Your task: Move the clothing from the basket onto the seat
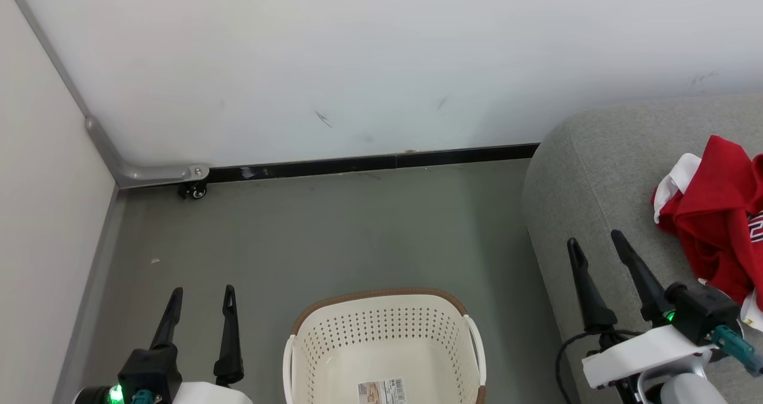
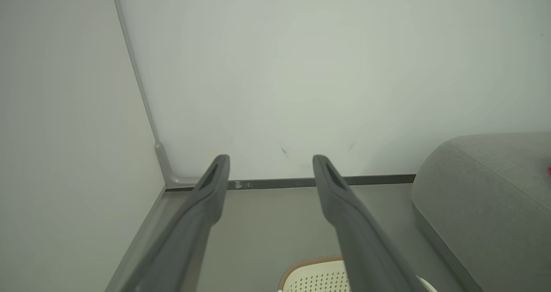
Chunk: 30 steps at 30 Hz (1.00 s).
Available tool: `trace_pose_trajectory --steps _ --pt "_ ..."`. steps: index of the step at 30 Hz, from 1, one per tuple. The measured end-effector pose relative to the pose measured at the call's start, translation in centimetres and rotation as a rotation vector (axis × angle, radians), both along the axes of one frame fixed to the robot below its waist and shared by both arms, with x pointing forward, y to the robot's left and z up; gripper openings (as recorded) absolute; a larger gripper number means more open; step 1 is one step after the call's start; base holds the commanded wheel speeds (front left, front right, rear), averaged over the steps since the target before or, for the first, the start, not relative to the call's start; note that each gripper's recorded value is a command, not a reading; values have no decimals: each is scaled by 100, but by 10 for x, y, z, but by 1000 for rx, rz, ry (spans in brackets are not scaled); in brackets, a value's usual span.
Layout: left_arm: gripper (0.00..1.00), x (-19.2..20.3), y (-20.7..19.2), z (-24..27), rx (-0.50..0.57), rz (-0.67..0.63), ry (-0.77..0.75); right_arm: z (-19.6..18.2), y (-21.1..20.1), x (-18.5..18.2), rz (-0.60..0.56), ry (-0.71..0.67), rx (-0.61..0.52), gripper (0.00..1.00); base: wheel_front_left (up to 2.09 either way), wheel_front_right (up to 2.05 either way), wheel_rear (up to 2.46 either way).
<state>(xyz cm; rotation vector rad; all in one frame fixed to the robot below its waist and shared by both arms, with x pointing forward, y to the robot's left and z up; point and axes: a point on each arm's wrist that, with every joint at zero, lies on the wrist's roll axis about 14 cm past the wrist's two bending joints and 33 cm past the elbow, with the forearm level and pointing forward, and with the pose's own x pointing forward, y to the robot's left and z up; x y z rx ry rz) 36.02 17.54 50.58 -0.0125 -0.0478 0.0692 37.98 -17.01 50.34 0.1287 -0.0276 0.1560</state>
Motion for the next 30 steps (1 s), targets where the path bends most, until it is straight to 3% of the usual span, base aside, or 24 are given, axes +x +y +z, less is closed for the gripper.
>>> trace_pose_trajectory --steps 30 --pt "100 -6 -6 -9 3 -11 23 -27 24 -37 11 81 11 100 0 0 0"
